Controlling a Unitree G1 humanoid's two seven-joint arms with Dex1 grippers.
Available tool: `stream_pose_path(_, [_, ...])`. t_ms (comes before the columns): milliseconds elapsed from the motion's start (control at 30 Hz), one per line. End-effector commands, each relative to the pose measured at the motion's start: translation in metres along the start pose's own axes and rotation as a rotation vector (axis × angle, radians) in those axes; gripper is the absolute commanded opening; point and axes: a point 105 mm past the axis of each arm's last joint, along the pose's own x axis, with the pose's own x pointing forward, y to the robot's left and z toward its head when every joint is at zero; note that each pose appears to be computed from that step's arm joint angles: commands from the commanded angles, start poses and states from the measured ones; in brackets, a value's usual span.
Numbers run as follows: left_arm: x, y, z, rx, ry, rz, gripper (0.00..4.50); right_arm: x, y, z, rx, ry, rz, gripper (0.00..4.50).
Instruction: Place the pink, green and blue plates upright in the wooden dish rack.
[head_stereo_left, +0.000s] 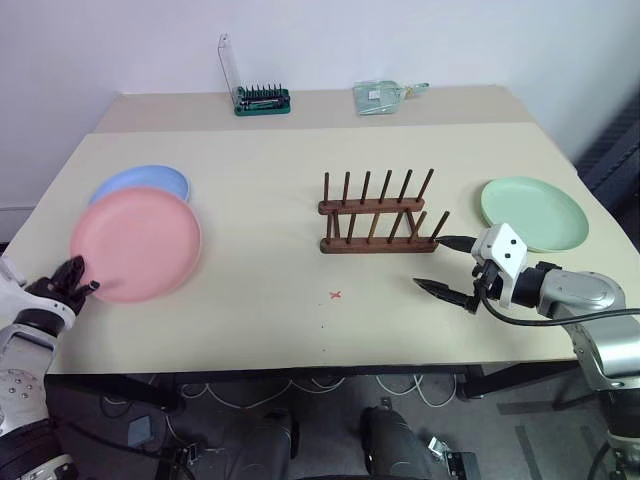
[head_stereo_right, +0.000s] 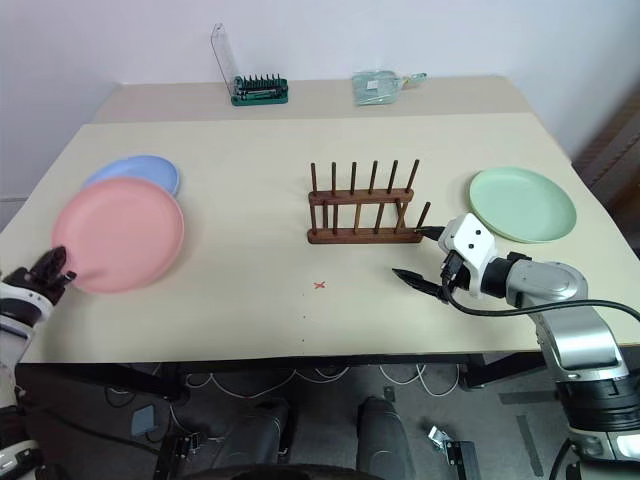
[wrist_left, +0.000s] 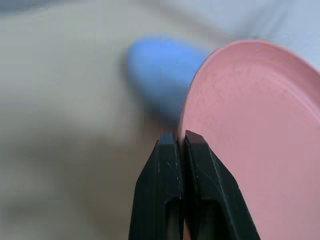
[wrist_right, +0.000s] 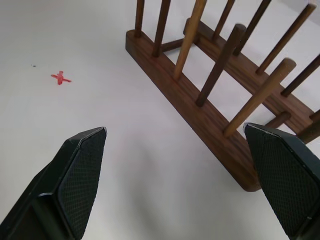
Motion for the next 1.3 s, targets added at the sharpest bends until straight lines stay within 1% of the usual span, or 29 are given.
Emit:
stream_pose_path(33, [0.003,-0.035,0.047,0.054,-0.163,-0.126,0.02,-0.008,-0.008,0.045,-0.143,-0.079,-0.008,4.50])
stream_pose_path(100, [0.011,-0.051,0.052,0.091,-0.175,-0.161,0.02,-0.005,-0.009,0.060,-0.189,-0.102,-0.011,4.50])
stream_pose_path(167, [0.026,-0.083,0.064,0.148,-0.207,-0.218,0.02,0.003,-0.010,0.082,-0.221,-0.148,0.000,4.50])
stream_pose_path(233, [0.044,-0.119,0.072,0.253,-0.234,-0.253,0.02,0.017,-0.011,0.105,-0.286,-0.191,-0.021,4.50])
stream_pose_path(300, [0.054,-0.139,0.076,0.325,-0.250,-0.254,0.02,0.025,-0.012,0.119,-0.346,-0.214,-0.043,4.50])
stream_pose_path(367, [0.065,-0.162,0.078,0.373,-0.265,-0.243,0.02,0.034,-0.015,0.136,-0.471,-0.225,-0.106,4.50])
stream_pose_path(467, [0.066,-0.208,0.078,0.378,-0.307,-0.317,0.02,0.051,-0.009,0.156,-0.675,-0.244,-0.166,4.50])
stream_pose_path(567, [0.065,-0.242,0.070,0.367,-0.310,-0.343,0.02,0.068,-0.001,0.163,-0.808,-0.254,-0.182,4.50])
stream_pose_path(633, [0.061,-0.267,0.063,0.378,-0.309,-0.397,0.02,0.077,0.001,0.164,-0.854,-0.255,-0.198,4.50])
stream_pose_path(700, [0.057,-0.285,0.057,0.390,-0.305,-0.436,0.02,0.082,0.001,0.165,-0.897,-0.259,-0.215,4.50])
stream_pose_path(767, [0.053,-0.299,0.052,0.391,-0.299,-0.454,0.02,0.086,0.001,0.166,-0.921,-0.266,-0.229,4.50])
stream_pose_path(867, [0.046,-0.316,0.044,0.385,-0.280,-0.491,0.02,0.093,0.006,0.158,-0.964,-0.248,-0.213,4.50])
stream_pose_path(1000, [0.037,-0.331,0.036,0.380,-0.257,-0.539,0.02,0.102,0.002,0.152,-0.995,-0.224,-0.248,4.50])
stream_pose_path(1100, [0.034,-0.335,0.032,0.374,-0.241,-0.560,0.00,0.105,-0.001,0.144,-1.030,-0.194,-0.252,3.71])
stream_pose_path(1233, [0.036,-0.333,0.033,0.365,-0.236,-0.552,0.00,0.105,-0.006,0.142,-1.064,-0.183,-0.273,1.68])
stream_pose_path(1267, [0.036,-0.332,0.033,0.359,-0.234,-0.548,0.00,0.105,-0.006,0.142,-1.066,-0.184,-0.273,1.23])
stream_pose_path(1300, [0.037,-0.332,0.033,0.356,-0.230,-0.547,0.00,0.105,-0.006,0.143,-1.069,-0.189,-0.275,0.67])
